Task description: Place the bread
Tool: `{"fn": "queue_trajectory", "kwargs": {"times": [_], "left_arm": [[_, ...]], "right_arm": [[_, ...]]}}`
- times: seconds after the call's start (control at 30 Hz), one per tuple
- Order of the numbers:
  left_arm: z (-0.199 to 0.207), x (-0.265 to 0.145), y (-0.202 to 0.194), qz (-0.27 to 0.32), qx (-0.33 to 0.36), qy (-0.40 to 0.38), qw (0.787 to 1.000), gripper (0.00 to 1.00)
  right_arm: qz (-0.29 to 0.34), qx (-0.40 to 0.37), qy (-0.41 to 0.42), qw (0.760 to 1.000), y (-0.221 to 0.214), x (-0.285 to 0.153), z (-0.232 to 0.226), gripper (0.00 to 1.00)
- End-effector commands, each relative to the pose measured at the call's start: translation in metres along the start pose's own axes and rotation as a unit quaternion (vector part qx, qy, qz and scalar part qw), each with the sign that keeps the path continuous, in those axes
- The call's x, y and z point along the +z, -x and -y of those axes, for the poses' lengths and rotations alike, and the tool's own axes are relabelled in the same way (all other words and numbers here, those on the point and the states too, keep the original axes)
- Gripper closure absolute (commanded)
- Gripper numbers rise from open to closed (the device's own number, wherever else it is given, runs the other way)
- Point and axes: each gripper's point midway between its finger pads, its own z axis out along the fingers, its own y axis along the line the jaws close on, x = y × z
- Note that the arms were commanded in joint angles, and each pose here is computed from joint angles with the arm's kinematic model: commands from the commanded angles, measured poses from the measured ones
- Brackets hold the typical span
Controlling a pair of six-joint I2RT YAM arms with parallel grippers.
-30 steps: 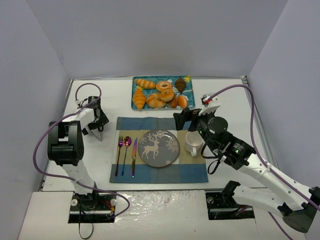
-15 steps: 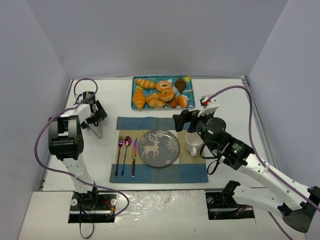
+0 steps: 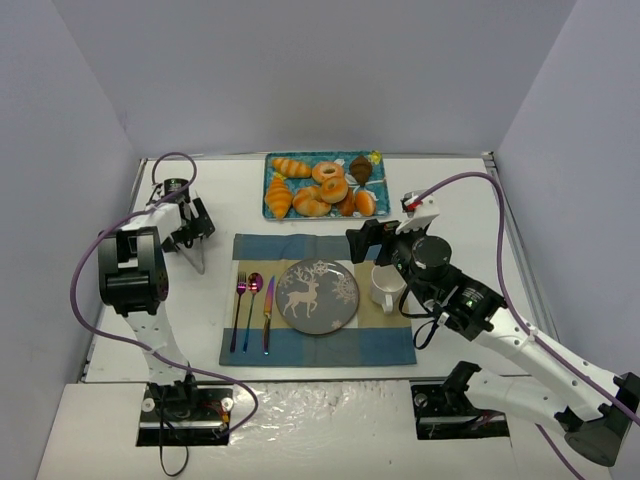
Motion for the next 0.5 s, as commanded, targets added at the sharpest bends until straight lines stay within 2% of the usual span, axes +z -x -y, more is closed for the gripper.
{"fn": "queue_trajectory", "kwargs": {"times": [0.0,0.47], "left_arm": [[-0.004,0.001,-0.015,-0.039,0.023,-0.004,0.999,0.04],[-0.017,-0.009,-0.028,-0.049,0.026,0.02,0.998,0.04]], "right_arm": [[0.044,0.027,0.018,0.998,0.024,0.0,-0.009,0.0],[0.041,0.041,0.026,0.998,0.019,0.0,-0.011,0.0]]}}
